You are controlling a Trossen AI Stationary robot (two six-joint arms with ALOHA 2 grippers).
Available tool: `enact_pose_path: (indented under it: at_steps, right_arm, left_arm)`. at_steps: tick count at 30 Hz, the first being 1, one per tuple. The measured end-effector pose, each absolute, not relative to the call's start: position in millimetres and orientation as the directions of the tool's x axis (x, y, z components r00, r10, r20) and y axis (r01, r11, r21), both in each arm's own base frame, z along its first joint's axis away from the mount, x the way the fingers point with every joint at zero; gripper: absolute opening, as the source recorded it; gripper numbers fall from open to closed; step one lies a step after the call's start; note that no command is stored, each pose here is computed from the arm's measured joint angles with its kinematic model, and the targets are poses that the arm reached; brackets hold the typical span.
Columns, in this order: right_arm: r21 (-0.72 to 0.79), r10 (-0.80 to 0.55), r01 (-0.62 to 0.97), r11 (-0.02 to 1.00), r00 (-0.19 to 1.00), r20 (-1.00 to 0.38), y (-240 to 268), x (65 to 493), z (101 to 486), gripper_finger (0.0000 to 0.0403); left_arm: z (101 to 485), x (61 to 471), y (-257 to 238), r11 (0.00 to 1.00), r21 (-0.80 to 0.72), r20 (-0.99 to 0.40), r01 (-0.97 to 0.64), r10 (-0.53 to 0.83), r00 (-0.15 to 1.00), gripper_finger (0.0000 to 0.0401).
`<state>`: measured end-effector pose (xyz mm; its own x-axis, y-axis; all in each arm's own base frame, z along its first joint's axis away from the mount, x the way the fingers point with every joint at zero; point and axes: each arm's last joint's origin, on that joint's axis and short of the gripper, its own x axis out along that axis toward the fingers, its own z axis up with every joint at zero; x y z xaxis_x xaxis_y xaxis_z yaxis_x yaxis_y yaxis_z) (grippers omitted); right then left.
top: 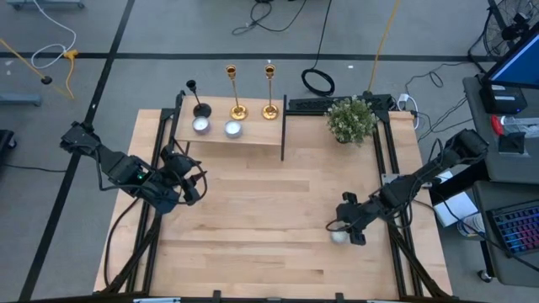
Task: Pick & Place candle stick holders
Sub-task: Put the blue patterned scented candle on the shelf
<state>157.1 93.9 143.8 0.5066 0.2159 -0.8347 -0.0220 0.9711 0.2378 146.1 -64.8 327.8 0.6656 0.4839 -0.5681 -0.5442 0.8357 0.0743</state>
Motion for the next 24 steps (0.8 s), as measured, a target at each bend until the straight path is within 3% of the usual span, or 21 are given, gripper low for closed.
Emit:
enact_pose_path:
  at_steps: [4, 10, 17, 24]
  right_arm:
    - [0.231, 0.212, -0.024, 0.973, 0.5, -0.84, 91.8, 153.6, 137.6, 0.0115]
    - [0.263, 0.248, -0.055, 0.963, 0.553, -0.795, 94.4, 157.7, 138.6, 0.0012]
    - [0.225, 0.209, -0.072, 0.972, 0.708, -0.674, 97.2, 169.7, 149.3, 0.0004]
    - [0.049, 0.085, -0.073, 0.996, 0.937, -0.338, 87.0, 204.4, 181.9, 0.0003]
  left_arm:
    - [327.8, 146.1, -64.8, 0.836, 0.074, -0.568, -0.544, 0.484, 0.666, 0.0163]
    - [327.8, 146.1, -64.8, 0.84, 0.088, -0.568, -0.536, 0.484, 0.665, 0.0163]
    - [327.7, 146.1, -64.8, 0.848, 0.12, -0.569, -0.516, 0.484, 0.665, 0.0163]
    - [327.7, 146.2, -64.8, 0.851, 0.132, -0.568, -0.508, 0.485, 0.665, 0.0163]
